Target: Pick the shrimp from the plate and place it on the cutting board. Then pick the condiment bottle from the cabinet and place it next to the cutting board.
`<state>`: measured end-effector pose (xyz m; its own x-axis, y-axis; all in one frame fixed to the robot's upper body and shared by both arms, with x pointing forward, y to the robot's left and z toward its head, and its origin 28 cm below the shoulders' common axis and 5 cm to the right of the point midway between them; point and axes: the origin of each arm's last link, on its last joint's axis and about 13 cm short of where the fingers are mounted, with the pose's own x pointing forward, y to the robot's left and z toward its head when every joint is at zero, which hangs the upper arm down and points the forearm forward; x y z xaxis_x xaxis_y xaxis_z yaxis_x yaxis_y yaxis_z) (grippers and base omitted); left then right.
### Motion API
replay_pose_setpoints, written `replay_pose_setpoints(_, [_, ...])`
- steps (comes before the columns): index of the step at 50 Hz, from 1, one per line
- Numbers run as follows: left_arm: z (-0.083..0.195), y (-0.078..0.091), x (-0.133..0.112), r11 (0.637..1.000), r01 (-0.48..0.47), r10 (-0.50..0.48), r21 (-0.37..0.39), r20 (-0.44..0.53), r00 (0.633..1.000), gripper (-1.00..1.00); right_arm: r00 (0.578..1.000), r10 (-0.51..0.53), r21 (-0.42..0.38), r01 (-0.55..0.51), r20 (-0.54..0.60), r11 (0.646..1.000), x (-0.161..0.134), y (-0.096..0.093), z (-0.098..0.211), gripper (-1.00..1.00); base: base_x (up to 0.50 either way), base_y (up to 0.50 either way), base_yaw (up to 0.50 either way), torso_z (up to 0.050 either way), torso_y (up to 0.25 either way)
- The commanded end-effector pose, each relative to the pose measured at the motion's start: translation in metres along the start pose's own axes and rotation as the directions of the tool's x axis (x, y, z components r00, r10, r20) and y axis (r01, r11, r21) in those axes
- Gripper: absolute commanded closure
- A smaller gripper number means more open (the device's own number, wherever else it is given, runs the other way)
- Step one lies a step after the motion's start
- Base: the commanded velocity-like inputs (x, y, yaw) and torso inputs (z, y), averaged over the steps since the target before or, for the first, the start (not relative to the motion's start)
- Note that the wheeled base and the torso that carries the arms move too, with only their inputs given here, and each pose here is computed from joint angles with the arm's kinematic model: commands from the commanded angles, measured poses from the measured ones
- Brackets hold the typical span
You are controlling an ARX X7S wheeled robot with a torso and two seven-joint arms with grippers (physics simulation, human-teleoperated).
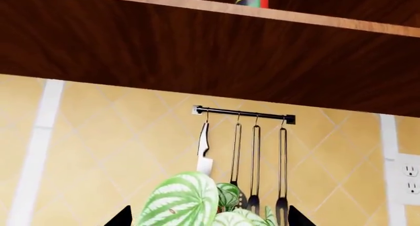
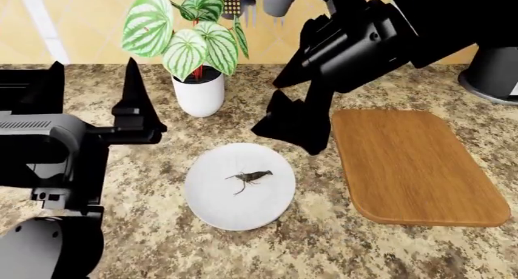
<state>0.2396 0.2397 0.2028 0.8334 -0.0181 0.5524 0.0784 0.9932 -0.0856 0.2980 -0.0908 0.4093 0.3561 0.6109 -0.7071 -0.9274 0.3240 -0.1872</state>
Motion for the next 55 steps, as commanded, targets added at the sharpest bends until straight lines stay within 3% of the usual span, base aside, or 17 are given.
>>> replay_pose_setpoints(1, [-0.001,0.004,0.003,1.000,-0.018,0.018,-0.014,0.007,1.000,-1.00,0.993,0.099,0.085,-0.095,-0.056,0.992,0.016,-0.021,-0.013,-1.00,0.00,0.00,0.00,0.000,0.000])
replay_pose_setpoints(20, [-0.001,0.006,0.004,1.000,-0.017,0.017,-0.009,0.018,1.000,-1.00,0.992,0.112,0.126,-0.104,-0.061,0.987,0.046,-0.039,-0.030,-1.00,0.00,0.00,0.00,0.000,0.000])
replay_pose_setpoints(35, [0.002,0.008,0.003,1.000,-0.020,0.020,-0.009,0.025,0.999,-1.00,0.980,0.190,0.128,-0.181,-0.055,0.975,0.086,-0.050,-0.043,-1.00,0.00,0.00,0.00,0.000,0.000])
replay_pose_setpoints(49, [0.002,0.007,0.003,1.000,-0.011,0.011,-0.009,0.017,1.000,-1.00,0.973,0.208,0.099,-0.199,-0.097,0.975,0.109,-0.052,-0.048,-1.00,0.00,0.00,0.00,0.000,0.000])
replay_pose_setpoints(55, [0.002,0.006,0.002,1.000,-0.007,0.007,-0.008,0.016,1.000,-1.00,0.967,0.201,0.052,-0.195,-0.157,0.979,0.113,-0.051,-0.050,-1.00,0.00,0.00,0.00,0.000,0.000])
